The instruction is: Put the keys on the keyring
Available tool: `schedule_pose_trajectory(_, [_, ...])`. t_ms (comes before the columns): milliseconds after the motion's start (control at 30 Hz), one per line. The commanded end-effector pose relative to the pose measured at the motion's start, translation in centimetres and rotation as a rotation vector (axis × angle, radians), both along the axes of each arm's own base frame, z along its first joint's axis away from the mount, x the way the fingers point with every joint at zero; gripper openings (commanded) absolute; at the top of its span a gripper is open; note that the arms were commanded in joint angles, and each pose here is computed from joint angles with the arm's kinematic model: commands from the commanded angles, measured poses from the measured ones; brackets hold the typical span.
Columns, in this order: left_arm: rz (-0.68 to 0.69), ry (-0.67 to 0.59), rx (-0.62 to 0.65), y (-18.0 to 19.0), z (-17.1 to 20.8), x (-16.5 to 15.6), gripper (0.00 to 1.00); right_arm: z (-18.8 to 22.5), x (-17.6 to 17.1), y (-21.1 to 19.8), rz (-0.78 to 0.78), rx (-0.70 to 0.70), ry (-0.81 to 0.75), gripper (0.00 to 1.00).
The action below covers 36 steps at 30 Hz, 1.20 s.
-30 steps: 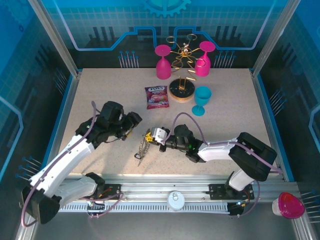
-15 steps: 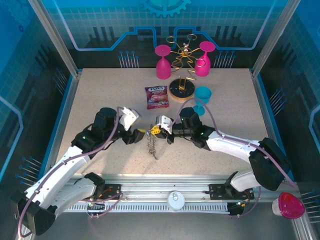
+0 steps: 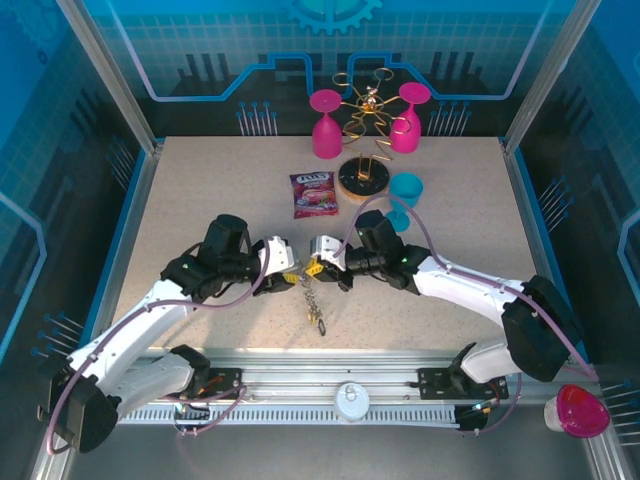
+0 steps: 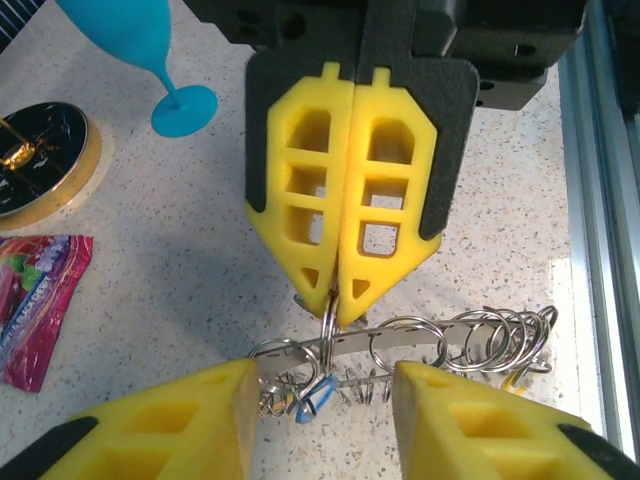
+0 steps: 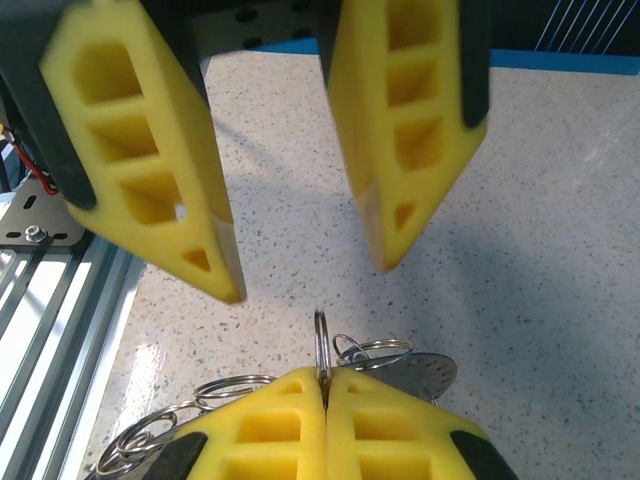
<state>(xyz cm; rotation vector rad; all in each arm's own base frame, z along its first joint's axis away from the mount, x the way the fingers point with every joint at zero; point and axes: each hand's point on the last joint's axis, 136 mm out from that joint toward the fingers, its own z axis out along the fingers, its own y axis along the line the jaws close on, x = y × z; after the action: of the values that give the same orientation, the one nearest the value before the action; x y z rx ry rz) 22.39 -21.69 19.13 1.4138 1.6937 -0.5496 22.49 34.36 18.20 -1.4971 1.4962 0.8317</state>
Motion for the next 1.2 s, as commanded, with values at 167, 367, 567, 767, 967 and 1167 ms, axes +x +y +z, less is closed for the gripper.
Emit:
schedule_pose_trajectory(167, [-0.046,-0.024,-0.028,-0.8,-0.1,0.2,0.31,4.4,-0.7,1.4,0.065,0.084,-0.098,0.00])
schedule_pose_trajectory(367, [-0.050,-0.031,-0.037,-1.0,0.2,0.2,0.20,4.4,-0.9,1.6,0.067,0.066,-0.119,0.00])
schedule_pose_trajectory(567, [-0.059,-0.046,-0.052,-1.1,0.8,0.1,0.01,4.1,-1.1,1.6,0.066,0.045,-0.119,0.00])
schedule_pose_trajectory(767, [-0.019,-0.114,-0.141,-1.3,2.4,0.7,0.00,4.6,-0.2,-1.1,-0.039,0.153,-0.071,0.42])
schedule_pose_trajectory(967, [0.021,-0.131,-0.282,-1.8,4.2,1.0,0.00,3.0,-0.8,-1.8,-0.054,0.137,-0.030,0.42])
schedule_pose_trajectory(1167, [-0.007,-0.111,-0.315,-2.0,3.9,0.2,0.00,3.0,-0.6,-1.6,-0.060,0.145,-0.021,0.40])
